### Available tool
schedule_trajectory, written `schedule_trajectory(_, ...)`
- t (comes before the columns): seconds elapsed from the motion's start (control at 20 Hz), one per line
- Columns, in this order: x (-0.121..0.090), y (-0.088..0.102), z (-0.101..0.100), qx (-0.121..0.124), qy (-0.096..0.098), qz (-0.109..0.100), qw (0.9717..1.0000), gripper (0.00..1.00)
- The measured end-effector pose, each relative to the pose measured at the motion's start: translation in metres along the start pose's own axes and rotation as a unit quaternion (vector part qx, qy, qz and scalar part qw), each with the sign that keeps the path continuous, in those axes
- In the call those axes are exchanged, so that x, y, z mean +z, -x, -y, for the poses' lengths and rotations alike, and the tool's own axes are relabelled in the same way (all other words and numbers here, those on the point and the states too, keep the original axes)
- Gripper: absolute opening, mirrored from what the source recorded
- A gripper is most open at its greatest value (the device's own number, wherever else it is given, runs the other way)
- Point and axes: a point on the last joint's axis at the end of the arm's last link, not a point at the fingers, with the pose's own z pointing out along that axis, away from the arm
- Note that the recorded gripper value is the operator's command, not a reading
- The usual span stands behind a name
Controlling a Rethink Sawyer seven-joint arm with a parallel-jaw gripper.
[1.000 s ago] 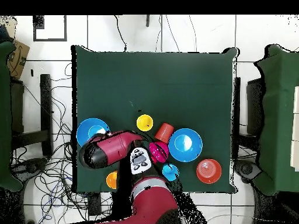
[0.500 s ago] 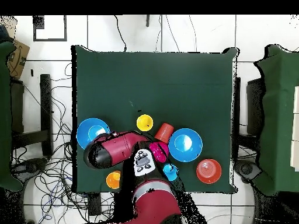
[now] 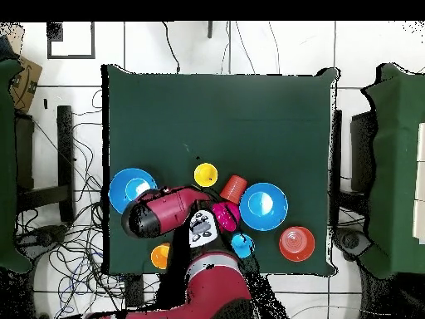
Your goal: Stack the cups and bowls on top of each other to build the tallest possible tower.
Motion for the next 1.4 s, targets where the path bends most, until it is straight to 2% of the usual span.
schedule_trajectory(0.3, 0.022, -0.003, -0.011, -0.007, 0.005, -0.001, 1.0, 1.0)
schedule_trajectory(0.65, 0.033, -0.009, -0.014, -0.005, 0.009, 0.003, 0.9999, 1.0)
schedule_trajectory(1.4, 0.037, -0.014, -0.011, -0.003, 0.007, 0.002, 1.0, 1.0)
